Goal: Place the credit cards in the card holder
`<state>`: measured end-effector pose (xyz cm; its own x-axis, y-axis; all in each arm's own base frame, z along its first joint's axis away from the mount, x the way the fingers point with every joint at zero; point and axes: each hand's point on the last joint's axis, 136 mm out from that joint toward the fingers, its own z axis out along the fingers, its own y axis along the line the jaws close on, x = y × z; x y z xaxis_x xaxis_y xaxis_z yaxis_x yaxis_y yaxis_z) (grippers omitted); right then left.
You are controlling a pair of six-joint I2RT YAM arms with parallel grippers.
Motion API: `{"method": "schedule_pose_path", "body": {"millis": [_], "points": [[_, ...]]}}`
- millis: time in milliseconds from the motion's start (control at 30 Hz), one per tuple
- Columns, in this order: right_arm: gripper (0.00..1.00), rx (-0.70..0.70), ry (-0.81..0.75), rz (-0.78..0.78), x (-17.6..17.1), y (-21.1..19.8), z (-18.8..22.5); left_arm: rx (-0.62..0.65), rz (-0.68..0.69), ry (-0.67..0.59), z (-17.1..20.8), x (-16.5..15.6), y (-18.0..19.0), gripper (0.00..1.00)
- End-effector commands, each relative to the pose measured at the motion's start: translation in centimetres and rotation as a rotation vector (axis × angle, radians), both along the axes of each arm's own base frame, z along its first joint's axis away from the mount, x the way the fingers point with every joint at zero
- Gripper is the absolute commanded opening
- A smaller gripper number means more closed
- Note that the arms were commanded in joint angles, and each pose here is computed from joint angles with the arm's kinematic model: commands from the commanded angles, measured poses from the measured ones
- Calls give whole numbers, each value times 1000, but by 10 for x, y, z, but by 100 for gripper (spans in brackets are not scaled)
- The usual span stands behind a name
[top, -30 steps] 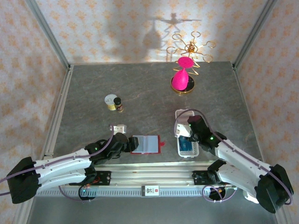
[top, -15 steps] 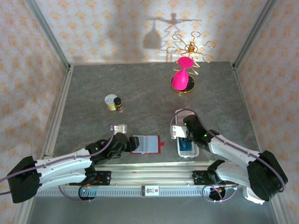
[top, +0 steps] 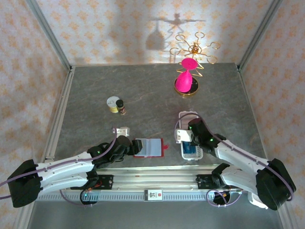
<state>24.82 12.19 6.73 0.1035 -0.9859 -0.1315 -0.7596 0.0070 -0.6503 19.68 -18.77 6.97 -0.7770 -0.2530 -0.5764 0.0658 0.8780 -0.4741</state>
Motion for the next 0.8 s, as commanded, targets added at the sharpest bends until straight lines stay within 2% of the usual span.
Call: {"method": "schedule_pose_path", "body": {"millis": [0, 767], "points": [[26, -14, -33, -27, 2, -7, 3, -8, -3, -2, -2, -1, 0, 71], [19, 5, -74, -52, 8, -8, 22, -20, -9, 13, -3, -3, -2, 70]]}}
